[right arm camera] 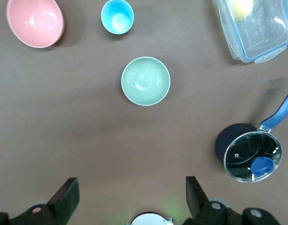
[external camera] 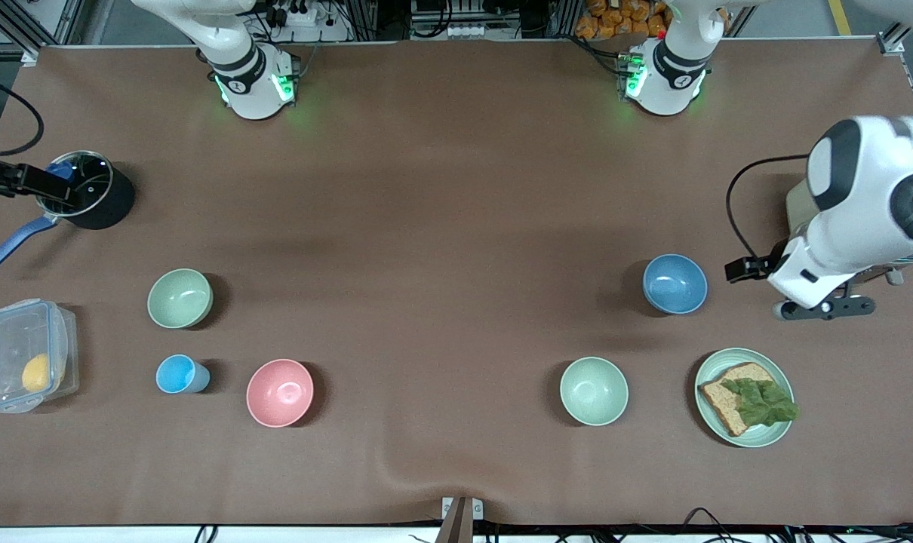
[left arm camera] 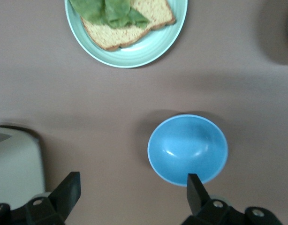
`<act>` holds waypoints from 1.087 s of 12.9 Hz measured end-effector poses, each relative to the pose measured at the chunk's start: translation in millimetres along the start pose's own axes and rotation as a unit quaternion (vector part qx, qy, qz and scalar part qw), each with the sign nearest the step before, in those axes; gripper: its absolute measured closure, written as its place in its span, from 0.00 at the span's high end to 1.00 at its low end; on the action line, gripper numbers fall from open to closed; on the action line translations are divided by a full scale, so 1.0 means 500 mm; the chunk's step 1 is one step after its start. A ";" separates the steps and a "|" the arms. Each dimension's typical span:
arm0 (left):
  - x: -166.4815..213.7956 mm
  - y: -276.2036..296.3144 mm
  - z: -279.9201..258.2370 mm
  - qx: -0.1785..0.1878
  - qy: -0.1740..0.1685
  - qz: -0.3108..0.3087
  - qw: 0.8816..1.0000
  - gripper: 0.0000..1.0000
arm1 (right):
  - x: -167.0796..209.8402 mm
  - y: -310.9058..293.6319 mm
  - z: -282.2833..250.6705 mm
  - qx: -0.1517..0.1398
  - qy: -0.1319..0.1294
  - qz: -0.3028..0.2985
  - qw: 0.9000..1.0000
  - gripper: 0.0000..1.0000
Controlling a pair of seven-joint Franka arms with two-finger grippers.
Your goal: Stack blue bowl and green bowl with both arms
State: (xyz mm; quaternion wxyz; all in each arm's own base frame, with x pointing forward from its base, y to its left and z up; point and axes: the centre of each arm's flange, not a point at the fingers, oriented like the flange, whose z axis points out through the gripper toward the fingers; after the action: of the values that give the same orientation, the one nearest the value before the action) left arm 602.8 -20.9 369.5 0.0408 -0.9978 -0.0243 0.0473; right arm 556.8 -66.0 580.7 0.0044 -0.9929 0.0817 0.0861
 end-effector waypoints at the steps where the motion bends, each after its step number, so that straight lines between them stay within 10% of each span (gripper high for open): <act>1: -0.004 0.000 0.045 -0.002 0.000 -0.003 1.000 1.00 | 0.016 0.012 0.048 0.000 -0.006 0.006 1.000 1.00; 10: -0.027 0.003 0.298 -0.018 -0.013 -0.027 0.999 0.95 | 0.146 0.176 0.580 0.023 -0.127 0.028 0.991 1.00; 14: -0.029 0.002 0.302 -0.018 -0.015 -0.029 0.999 0.50 | 0.162 0.220 0.682 0.035 -0.103 0.038 0.993 1.00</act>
State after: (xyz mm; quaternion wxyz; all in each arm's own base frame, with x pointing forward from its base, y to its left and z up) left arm 573.9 -10.8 220.8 0.0236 -0.9964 -0.0542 0.0610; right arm 559.5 -179.6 231.2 0.0444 -0.9742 0.1215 0.1850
